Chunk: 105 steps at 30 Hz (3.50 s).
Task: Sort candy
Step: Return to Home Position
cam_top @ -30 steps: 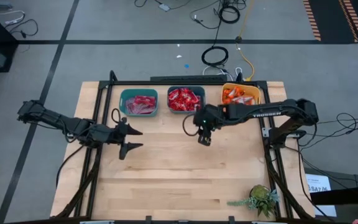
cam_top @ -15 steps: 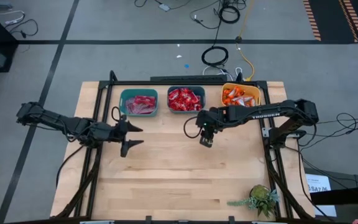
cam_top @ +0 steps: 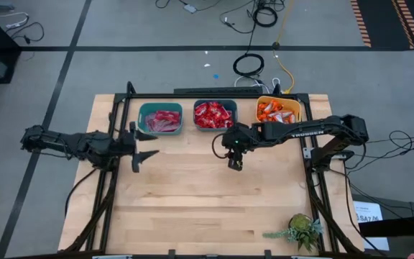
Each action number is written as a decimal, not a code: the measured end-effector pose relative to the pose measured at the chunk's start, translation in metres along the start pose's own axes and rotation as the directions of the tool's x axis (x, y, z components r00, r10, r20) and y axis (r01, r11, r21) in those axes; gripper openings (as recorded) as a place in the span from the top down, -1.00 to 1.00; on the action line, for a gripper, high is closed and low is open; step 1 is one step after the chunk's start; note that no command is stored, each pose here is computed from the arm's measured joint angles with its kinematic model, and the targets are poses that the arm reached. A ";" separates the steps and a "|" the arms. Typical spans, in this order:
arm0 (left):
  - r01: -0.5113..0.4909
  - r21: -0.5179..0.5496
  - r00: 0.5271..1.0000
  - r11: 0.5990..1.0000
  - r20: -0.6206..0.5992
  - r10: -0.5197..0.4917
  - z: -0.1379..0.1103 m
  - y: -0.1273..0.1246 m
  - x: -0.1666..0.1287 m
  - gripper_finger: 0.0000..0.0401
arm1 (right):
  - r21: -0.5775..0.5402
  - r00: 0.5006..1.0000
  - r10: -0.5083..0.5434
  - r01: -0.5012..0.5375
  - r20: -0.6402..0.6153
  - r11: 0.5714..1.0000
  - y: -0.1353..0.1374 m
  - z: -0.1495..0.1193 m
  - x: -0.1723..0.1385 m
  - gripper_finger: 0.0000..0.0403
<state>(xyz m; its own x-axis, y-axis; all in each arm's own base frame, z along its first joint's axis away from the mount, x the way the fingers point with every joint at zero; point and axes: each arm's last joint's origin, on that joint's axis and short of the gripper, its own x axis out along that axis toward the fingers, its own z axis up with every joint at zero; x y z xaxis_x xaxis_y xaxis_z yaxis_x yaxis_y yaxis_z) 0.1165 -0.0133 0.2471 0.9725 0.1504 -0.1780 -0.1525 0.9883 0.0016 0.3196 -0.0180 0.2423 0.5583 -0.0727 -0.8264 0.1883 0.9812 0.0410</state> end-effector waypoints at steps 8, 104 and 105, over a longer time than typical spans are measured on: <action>0.088 -0.077 0.983 0.993 0.168 -0.074 -0.035 0.011 0.007 -0.30 | -0.016 1.000 0.000 0.000 0.020 1.000 0.000 0.002 0.000 0.16; 0.234 -0.213 0.959 0.949 0.213 -0.188 -0.081 0.016 -0.003 -0.30 | 0.344 0.798 -0.050 -0.202 0.601 0.917 -0.022 -0.179 -0.058 0.16; 0.234 -0.213 0.959 0.949 0.214 -0.188 -0.080 0.016 -0.003 -0.30 | 0.338 0.797 -0.052 -0.195 0.601 0.921 -0.023 -0.180 -0.060 0.16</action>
<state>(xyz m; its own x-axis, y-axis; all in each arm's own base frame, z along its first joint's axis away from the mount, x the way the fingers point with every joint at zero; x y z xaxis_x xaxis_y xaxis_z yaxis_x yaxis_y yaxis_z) 0.0974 -0.0002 0.1684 0.9986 -0.0366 0.0394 0.0453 0.9671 -0.2502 0.1366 -0.0039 0.1896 0.9213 -0.2161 -0.3232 0.3375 0.8573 0.3887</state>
